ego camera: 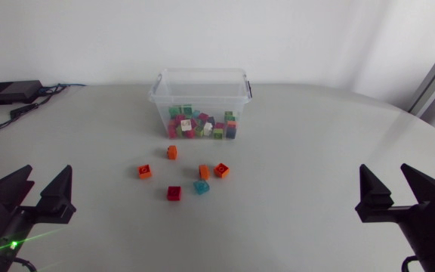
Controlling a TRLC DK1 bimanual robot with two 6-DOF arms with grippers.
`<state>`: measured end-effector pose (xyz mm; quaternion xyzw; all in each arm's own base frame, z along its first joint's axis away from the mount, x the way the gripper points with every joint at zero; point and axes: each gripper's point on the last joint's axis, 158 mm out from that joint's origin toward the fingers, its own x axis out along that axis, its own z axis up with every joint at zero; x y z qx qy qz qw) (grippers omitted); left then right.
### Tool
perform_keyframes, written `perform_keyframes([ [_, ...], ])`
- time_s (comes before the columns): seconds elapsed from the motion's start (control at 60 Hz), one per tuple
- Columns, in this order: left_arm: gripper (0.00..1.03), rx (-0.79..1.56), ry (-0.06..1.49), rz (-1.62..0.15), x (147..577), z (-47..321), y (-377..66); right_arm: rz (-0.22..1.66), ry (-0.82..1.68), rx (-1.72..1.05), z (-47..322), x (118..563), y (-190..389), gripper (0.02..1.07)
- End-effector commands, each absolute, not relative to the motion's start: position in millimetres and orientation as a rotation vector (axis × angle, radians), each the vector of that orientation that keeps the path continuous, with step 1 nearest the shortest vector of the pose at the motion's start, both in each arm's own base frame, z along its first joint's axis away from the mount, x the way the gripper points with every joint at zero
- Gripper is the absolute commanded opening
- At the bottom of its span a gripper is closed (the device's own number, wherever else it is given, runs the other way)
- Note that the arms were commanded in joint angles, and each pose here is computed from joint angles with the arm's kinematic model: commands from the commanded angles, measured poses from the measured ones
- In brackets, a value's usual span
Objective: Place the duplo bricks in the container
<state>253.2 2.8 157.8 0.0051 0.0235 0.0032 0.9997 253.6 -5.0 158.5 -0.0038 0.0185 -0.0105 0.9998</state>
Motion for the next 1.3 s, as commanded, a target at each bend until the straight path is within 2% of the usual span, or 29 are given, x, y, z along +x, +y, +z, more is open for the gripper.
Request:
perform_keyframes([
  [0.0,0.99,0.016,0.055,0.004,253.3,151.8,2.2,-0.015,0.060,-0.024,147.9,254.1,-3.9,1.03],
  [0.367,0.99,0.011,0.040,0.013,252.5,159.8,4.5,-0.014,0.043,-0.023,155.5,253.5,-3.4,1.03],
  [0.633,0.99,0.008,-0.002,-0.008,249.2,220.7,-0.8,0.010,0.019,-0.025,209.1,253.1,2.7,1.03],
  [0.733,0.99,0.008,0.047,-0.060,261.5,240.5,-14.4,0.052,0.036,-0.033,228.5,257.1,12.7,1.03],
  [0.85,0.99,0.010,0.136,-0.111,286.1,244.8,-29.9,0.064,0.093,-0.039,237.5,275.6,16.3,1.03],
  [1.033,0.99,0.021,0.294,-0.157,324.8,218.4,-49.2,0.071,0.292,-0.046,210.9,314.9,19.1,1.03],
  [1.15,0.99,0.051,0.475,-0.175,346.3,173.9,-57.1,0.062,0.421,-0.045,180.4,331.3,16.2,1.03],
  [1.183,0.99,0.053,0.485,-0.177,347.4,171.3,-57.9,0.064,0.444,-0.045,174.8,332.3,16.5,1.03],
  [1.217,0.99,0.072,0.573,-0.183,354.0,148.5,-60.0,0.066,0.505,-0.045,159.7,334.5,16.9,1.03],
  [1.283,0.99,0.106,0.661,-0.198,358.6,126.1,-63.0,0.066,0.585,-0.046,140.8,336.2,16.5,1.03],
])
